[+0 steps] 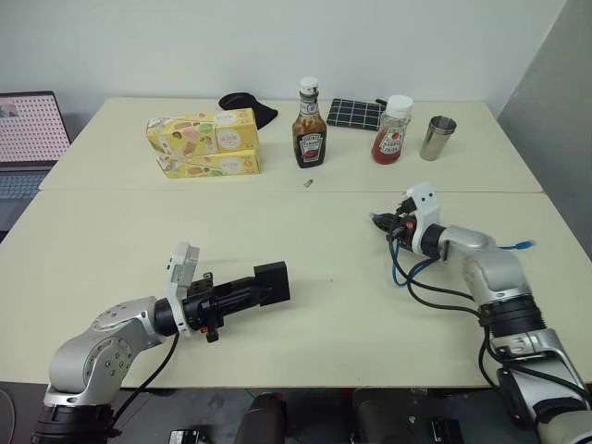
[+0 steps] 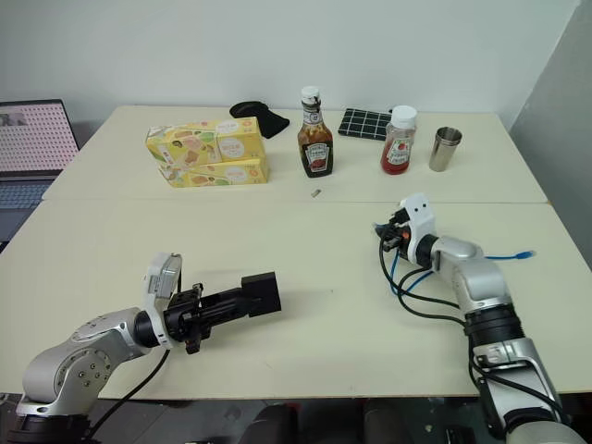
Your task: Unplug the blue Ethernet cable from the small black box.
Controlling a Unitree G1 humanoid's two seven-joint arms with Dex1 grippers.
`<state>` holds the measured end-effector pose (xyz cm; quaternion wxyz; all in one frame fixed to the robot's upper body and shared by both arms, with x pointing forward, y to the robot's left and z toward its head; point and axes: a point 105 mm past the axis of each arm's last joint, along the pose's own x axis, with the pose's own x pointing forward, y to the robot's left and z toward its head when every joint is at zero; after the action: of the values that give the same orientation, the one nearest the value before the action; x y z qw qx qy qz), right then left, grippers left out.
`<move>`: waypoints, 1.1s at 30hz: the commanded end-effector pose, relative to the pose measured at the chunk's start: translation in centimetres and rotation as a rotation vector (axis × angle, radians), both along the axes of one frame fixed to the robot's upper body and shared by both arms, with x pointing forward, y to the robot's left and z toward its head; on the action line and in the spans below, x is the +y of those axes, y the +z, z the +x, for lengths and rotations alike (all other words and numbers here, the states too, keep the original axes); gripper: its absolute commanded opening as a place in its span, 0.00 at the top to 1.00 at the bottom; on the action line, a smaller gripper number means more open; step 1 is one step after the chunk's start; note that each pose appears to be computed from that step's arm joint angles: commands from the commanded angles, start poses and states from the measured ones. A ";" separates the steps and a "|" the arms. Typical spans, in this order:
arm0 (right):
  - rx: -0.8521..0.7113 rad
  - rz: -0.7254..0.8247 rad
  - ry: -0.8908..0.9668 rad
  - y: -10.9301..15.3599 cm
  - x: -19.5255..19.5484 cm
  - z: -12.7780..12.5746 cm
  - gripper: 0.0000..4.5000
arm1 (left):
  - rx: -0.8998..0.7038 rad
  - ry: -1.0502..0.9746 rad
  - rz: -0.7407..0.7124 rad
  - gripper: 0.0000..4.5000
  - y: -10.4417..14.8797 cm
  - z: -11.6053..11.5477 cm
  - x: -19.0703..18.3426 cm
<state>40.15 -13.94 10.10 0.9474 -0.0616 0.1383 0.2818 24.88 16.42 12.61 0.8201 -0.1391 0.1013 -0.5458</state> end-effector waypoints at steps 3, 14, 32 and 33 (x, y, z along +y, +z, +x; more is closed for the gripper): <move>-0.005 -0.011 0.012 0.2 0.2 0.3 0.59 | -0.073 0.059 0.045 0.83 0.4 0.8 0.9; -0.224 0.007 0.190 7.3 1.0 -2.2 0.04 | -0.340 0.472 0.125 0.83 1.3 6.2 4.1; -0.232 -0.071 0.782 8.1 10.7 -10.8 0.04 | -0.537 1.033 0.263 0.83 -1.1 10.7 10.9; -0.230 -0.079 0.785 8.0 10.7 -10.8 0.04 | -0.517 1.033 0.262 0.83 -1.7 10.6 10.9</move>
<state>29.69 -3.52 16.93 0.7838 -0.1593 0.0324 0.5994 35.44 27.32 10.33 0.9899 0.0666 -0.0983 -0.0774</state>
